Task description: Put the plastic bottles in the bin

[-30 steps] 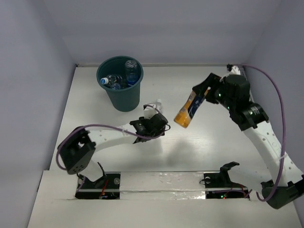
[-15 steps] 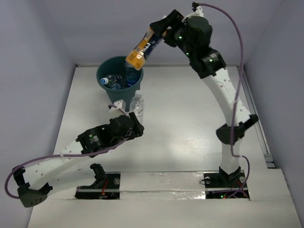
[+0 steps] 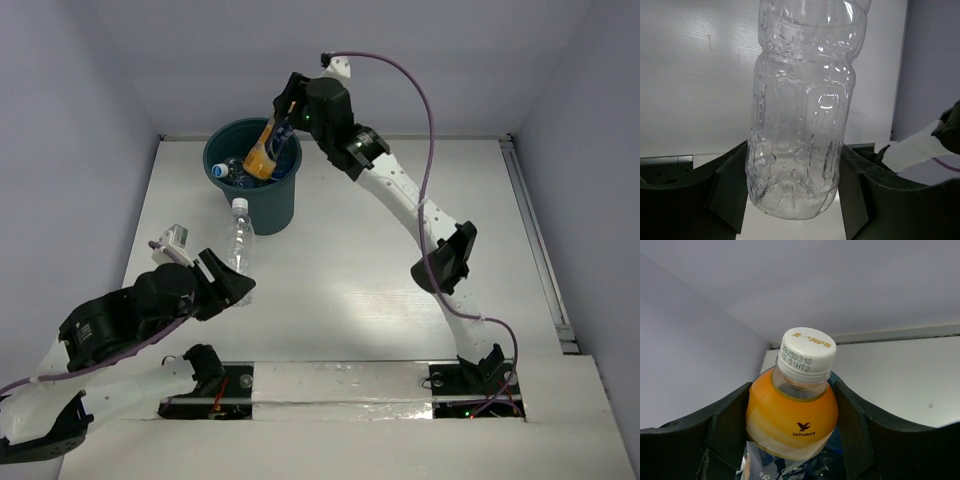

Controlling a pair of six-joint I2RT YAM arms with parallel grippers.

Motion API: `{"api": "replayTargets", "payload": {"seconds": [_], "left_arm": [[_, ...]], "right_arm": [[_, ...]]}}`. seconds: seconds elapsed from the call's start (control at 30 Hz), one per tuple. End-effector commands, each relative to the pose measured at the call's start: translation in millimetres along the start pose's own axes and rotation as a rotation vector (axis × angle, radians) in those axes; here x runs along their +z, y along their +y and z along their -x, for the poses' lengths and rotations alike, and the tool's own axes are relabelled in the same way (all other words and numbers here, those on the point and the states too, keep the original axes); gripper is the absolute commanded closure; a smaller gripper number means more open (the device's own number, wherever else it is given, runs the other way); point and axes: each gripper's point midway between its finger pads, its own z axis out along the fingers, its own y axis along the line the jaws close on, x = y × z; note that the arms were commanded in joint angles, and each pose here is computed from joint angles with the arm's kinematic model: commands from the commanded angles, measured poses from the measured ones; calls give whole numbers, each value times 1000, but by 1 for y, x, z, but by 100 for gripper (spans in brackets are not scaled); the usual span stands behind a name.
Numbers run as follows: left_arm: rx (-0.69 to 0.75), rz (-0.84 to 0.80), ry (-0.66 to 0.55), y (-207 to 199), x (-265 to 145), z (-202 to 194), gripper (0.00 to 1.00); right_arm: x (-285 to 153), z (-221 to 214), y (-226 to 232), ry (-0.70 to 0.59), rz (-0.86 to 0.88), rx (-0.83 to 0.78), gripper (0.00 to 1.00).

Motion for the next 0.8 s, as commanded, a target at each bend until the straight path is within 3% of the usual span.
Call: {"api": "replayTargets", "payload": {"seconds": [0.0, 0.13, 0.27, 0.37, 0.47, 0.53, 0.63, 0.7, 0.73, 0.77], "left_arm": [[-99, -56, 33, -16, -19, 4, 65], [-164, -144, -31, -40, -46, 34, 65], [-188, -186, -176, -68, -69, 81, 64], [-158, -225, -269, -103, -81, 114, 63], [-94, -372, -345, -166, -95, 145, 63], [-102, -415, -414, -189, -123, 175, 64], [-3, -401, -418, -232, -96, 180, 64], [11, -318, -481, -218, -67, 211, 64], [30, -443, -421, -233, -66, 208, 64], [-4, -413, -474, -216, -54, 233, 65]], "right_arm": [[-21, 43, 31, -179, 18, -97, 36], [-21, 29, 25, -178, -31, -231, 28], [-25, 14, 29, -163, -19, -291, 18], [-25, 4, 28, -143, -28, -331, 15], [-25, -10, 30, -106, -11, -359, 12], [-28, -12, 31, -87, -3, -341, 9], [-45, 9, 54, -101, 93, -294, 9], [-55, 17, 69, -97, 158, -253, 8], [-63, 28, 73, -106, 169, -233, 6], [-66, 31, 74, -106, 170, -218, 3]]}}
